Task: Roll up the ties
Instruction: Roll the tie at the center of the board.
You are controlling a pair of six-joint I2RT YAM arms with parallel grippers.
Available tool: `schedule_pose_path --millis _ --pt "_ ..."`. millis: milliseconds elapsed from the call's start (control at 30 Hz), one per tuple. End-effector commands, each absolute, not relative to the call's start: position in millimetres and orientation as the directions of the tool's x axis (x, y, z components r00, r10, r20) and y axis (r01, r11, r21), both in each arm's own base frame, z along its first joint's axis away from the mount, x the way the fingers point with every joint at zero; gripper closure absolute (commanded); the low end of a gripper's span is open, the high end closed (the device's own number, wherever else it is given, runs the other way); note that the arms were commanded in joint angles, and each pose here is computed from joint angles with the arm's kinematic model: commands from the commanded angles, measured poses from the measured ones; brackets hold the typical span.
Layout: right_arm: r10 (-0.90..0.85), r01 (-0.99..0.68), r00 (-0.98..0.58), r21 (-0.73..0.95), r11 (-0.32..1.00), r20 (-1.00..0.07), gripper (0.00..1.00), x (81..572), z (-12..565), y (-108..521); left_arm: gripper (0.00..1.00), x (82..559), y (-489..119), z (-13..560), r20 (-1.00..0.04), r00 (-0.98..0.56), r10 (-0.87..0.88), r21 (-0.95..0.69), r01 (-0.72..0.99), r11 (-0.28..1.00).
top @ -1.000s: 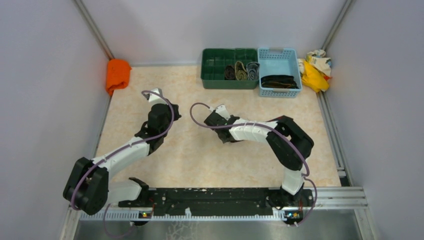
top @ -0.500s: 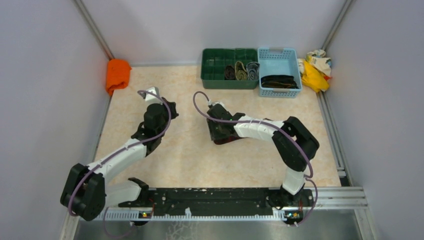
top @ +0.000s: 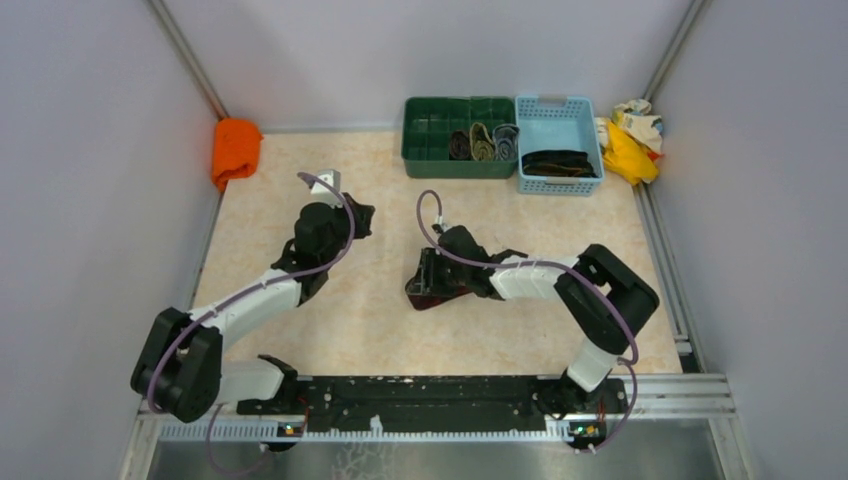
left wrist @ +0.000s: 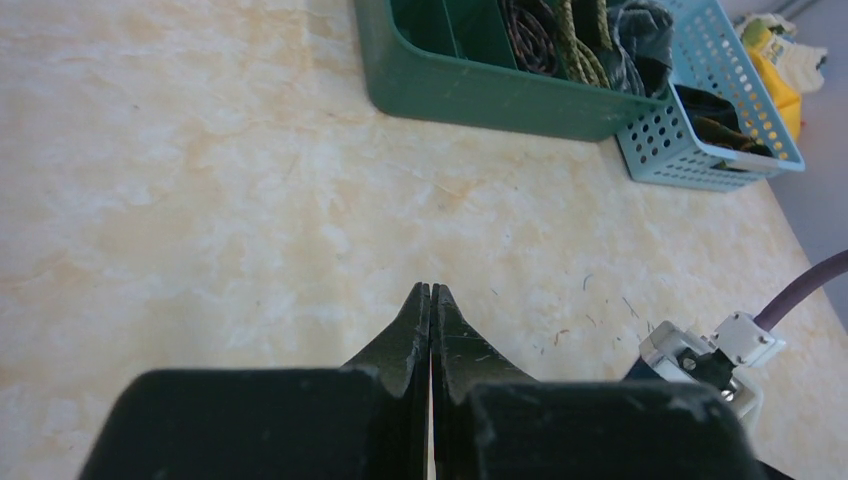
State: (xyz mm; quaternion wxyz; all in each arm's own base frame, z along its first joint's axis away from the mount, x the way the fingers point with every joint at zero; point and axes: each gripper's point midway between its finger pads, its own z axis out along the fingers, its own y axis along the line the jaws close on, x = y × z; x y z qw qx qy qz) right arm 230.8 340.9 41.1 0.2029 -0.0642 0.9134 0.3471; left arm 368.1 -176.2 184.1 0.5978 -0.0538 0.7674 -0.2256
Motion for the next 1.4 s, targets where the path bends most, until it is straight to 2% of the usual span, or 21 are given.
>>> schedule_pose_path --millis 0,133,367,533,1000,1367 --pt "0.088 -0.142 -0.943 0.629 0.764 -0.321 0.60 215 23 316 1.00 372 -202 199 -0.896 -0.285 -0.340 -0.423 0.316 0.849" --pt "0.105 -0.105 -0.944 0.588 0.802 -0.312 0.59 217 14 295 1.00 374 -209 195 -0.893 -0.301 -0.335 -0.428 0.338 0.838" --pt "0.095 -0.115 -0.915 0.481 0.869 -0.391 0.40 224 18 270 1.00 375 -235 177 -0.877 -0.375 -0.299 -0.447 0.412 0.794" --pt "0.083 -0.154 -0.887 0.460 0.874 -0.454 0.36 229 41 263 1.00 377 -248 164 -0.874 -0.407 -0.267 -0.442 0.437 0.783" --pt "0.037 -0.186 -0.868 0.395 0.900 -0.494 0.34 232 53 251 1.00 379 -266 145 -0.867 -0.450 -0.215 -0.433 0.467 0.771" --pt "0.004 -0.246 -0.822 0.360 0.900 -0.570 0.30 237 89 244 1.00 380 -290 133 -0.860 -0.483 -0.165 -0.429 0.508 0.747"
